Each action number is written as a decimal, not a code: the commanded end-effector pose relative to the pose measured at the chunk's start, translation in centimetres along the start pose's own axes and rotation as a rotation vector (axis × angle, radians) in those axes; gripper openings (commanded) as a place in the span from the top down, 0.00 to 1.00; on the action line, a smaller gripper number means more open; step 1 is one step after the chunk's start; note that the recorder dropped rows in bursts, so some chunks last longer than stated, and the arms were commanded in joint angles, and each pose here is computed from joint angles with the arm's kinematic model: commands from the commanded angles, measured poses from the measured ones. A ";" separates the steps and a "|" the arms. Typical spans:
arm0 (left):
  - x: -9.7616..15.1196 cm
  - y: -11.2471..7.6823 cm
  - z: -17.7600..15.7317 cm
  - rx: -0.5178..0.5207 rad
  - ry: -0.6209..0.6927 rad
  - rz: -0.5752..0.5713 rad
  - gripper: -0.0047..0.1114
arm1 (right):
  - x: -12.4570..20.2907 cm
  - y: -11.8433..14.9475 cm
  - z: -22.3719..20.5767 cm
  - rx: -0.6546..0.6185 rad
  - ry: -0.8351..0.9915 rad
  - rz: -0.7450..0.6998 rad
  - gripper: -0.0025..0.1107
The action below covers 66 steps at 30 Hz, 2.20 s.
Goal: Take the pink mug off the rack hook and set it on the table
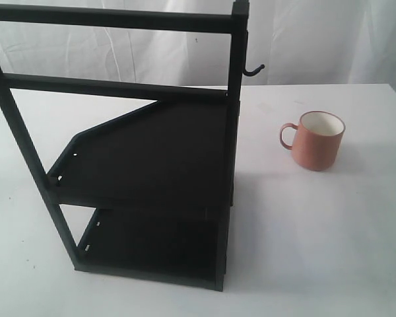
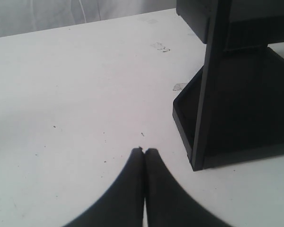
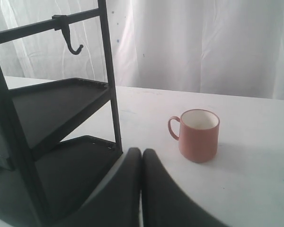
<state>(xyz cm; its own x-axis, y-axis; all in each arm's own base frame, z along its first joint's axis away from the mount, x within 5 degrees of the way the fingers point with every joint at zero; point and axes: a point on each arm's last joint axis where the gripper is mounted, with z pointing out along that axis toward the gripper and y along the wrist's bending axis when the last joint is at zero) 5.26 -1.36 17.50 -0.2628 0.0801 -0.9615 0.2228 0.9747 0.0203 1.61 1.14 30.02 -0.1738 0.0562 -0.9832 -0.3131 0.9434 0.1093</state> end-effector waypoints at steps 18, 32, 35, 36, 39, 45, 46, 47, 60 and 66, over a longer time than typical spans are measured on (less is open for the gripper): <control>0.1 0.0 0.0 -0.003 -0.001 -0.009 0.96 | 9.5 -1.8 5.1 0.053 -0.025 -0.003 0.98; 0.1 0.0 0.0 -0.003 -0.001 -0.009 0.96 | 10.0 -1.9 5.2 0.055 -0.013 -0.003 0.98; 0.1 0.0 0.0 -0.003 -0.001 -0.009 0.96 | 10.0 -1.9 5.2 0.055 -0.013 -0.003 0.98; 0.1 0.0 0.0 -0.003 -0.001 -0.009 0.96 | 10.0 -1.9 5.2 0.055 -0.013 -0.003 0.98; 0.1 0.0 0.0 -0.003 -0.001 -0.009 0.96 | 10.0 -1.9 5.2 0.055 -0.013 -0.003 0.98; 0.1 0.0 0.0 -0.003 -0.001 -0.009 0.96 | 10.0 -1.9 5.2 0.055 -0.013 -0.003 0.98; 0.1 0.0 0.0 -0.003 -0.001 -0.009 0.96 | 10.0 -1.9 5.2 0.055 -0.013 -0.003 0.98; 0.1 0.0 0.0 -0.003 -0.001 -0.009 0.96 | 10.0 -1.9 5.2 0.055 -0.013 -0.003 0.98; 0.1 0.0 0.0 -0.003 -0.001 -0.009 0.96 | 10.0 -1.9 5.2 0.055 -0.013 -0.003 0.98; 0.1 0.0 0.0 -0.003 -0.001 -0.009 0.96 | 10.0 -1.9 5.2 0.055 -0.013 -0.003 0.98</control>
<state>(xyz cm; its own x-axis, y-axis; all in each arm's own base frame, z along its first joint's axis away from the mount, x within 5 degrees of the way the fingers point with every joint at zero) 5.26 -1.36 17.50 -0.2628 0.0801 -0.9615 0.2228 0.9747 0.0203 5.31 1.64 19.38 -0.1662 0.0603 -0.9842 -0.2647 0.9588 0.1034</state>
